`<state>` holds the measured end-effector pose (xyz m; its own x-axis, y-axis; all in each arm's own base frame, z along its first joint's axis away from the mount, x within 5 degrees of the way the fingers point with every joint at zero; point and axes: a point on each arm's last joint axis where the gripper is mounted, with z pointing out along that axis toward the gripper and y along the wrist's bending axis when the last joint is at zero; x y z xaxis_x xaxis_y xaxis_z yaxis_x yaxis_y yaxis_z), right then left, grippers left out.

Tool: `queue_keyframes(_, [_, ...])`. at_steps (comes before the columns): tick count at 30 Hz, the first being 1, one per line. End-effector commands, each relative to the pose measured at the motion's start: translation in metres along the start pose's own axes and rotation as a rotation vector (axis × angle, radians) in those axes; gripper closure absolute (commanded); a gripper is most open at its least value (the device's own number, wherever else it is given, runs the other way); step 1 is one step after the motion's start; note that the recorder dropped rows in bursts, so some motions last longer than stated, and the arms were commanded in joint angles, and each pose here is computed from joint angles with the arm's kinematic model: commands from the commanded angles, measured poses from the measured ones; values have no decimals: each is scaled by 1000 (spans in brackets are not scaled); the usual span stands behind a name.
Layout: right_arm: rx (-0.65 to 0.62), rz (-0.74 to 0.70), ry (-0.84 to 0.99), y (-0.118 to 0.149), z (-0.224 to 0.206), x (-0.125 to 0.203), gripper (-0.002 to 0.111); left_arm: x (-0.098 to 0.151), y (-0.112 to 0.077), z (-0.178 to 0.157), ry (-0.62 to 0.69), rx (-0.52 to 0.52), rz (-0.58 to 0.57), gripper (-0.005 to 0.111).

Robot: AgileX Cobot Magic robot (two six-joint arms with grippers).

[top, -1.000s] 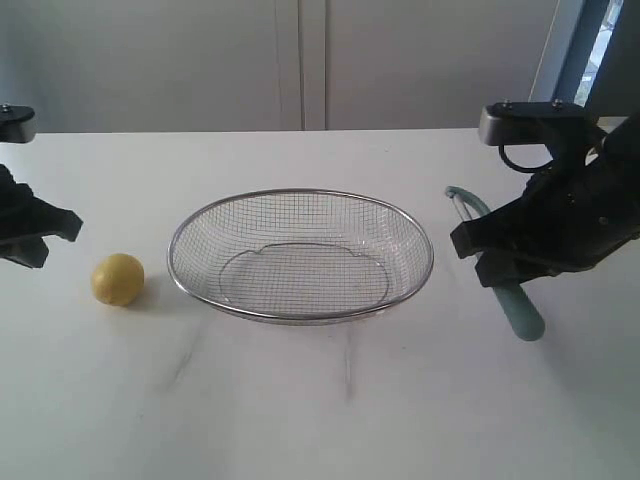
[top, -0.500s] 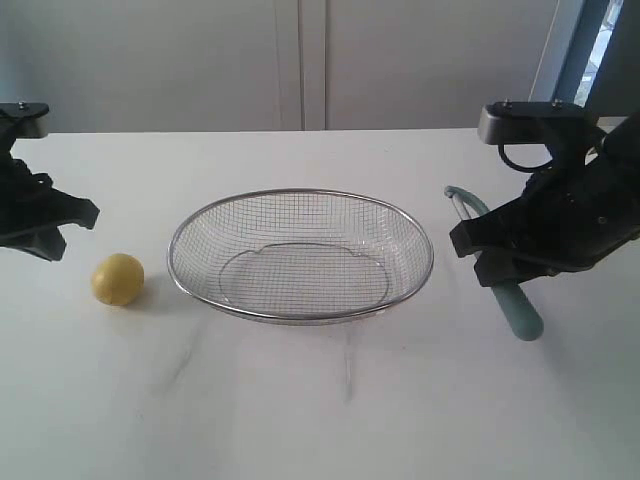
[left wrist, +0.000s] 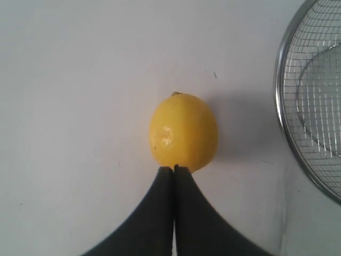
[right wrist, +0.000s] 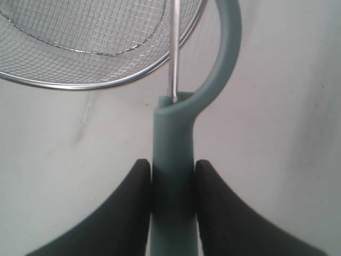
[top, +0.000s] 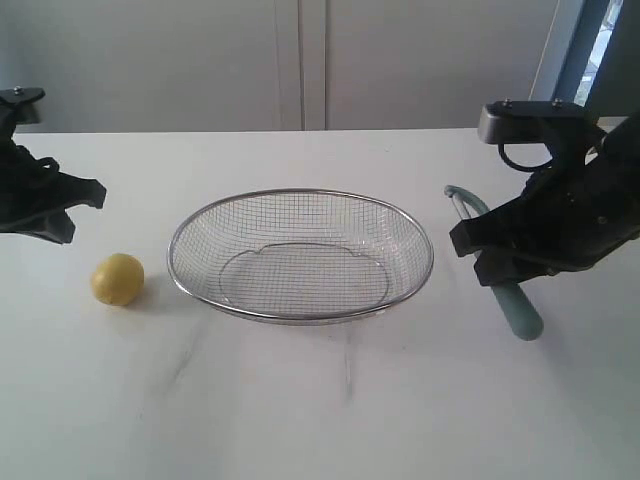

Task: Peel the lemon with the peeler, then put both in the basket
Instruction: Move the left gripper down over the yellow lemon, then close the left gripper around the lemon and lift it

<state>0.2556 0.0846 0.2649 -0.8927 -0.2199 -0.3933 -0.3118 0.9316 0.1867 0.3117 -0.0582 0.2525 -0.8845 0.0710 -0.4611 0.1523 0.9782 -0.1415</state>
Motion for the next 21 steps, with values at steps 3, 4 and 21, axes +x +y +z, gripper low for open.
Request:
queue_keyframes(3, [1,-5,-28,0,-4,-2,108,-14,-3,4,76,15,-12,107])
queue_keyframes(4, [1,-5,-28,0,-4,-2,108,-17,-3,7,86,14,-13,107])
queue_keyframes(21, [1,-7,-30,0,-4,-2,108,-30,-27,49,152,-171,37,106])
